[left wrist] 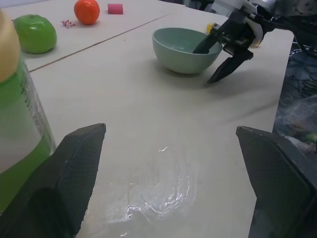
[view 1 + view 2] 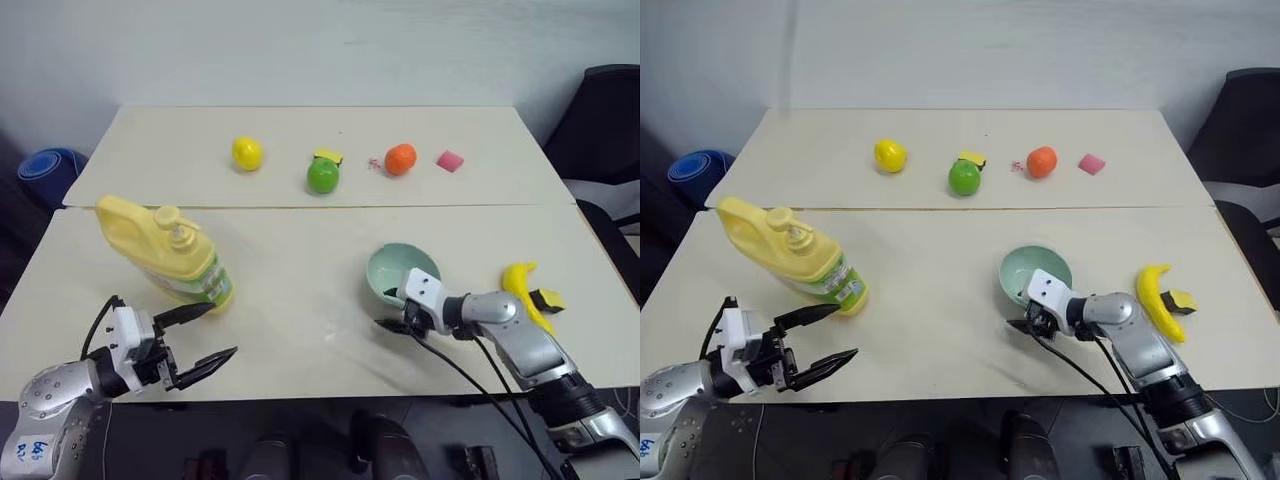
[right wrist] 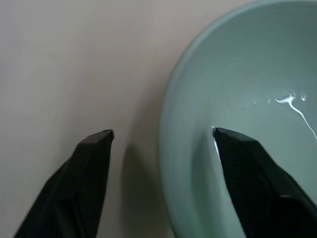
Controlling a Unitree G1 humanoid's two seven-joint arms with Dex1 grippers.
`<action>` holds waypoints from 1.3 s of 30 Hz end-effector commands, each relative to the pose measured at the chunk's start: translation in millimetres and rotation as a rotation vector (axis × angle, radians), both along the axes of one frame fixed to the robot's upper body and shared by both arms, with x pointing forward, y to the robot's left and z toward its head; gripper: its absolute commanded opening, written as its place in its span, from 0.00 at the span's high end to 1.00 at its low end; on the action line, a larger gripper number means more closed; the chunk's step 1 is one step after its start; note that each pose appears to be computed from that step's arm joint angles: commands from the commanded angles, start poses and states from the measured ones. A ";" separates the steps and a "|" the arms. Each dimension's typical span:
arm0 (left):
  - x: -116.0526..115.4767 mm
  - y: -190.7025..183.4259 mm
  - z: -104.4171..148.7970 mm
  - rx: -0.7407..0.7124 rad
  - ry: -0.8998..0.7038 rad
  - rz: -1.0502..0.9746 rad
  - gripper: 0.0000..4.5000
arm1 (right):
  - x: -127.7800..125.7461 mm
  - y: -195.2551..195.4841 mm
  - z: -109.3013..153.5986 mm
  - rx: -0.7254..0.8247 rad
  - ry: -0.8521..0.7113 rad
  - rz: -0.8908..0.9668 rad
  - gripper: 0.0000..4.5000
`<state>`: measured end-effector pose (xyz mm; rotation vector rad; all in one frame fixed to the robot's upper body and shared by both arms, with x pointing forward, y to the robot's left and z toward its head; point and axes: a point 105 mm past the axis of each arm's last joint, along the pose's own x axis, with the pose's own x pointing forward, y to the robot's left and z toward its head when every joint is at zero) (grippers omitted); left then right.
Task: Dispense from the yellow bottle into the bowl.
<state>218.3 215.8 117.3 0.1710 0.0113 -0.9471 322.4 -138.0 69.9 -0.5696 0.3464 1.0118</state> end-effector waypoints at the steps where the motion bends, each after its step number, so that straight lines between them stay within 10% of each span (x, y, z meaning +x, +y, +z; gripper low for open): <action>1: -4.8 7.7 17.5 -0.029 -0.061 0.058 0.00 | 0.8 25.8 22.6 0.074 -0.075 0.113 0.53; 7: -28.0 19.8 51.1 -0.222 -0.027 0.154 0.00 | -16.7 68.9 58.9 0.177 -0.132 0.362 1.00; 17: -5.3 49.7 170.6 -0.335 -0.351 0.255 0.63 | -29.9 130.9 123.2 0.132 -0.159 0.631 1.00; 23: -3.7 48.3 155.4 -0.273 -0.282 0.203 0.99 | -29.1 110.7 96.4 0.004 -0.118 0.627 1.00; 30: -7.0 32.3 152.1 -0.332 -0.236 0.107 0.99 | -36.1 64.4 83.9 -0.208 -0.064 0.580 1.00; 39: -24.2 -26.0 88.7 -0.126 0.019 -0.172 0.99 | -36.2 42.8 36.3 -0.290 0.028 0.501 1.00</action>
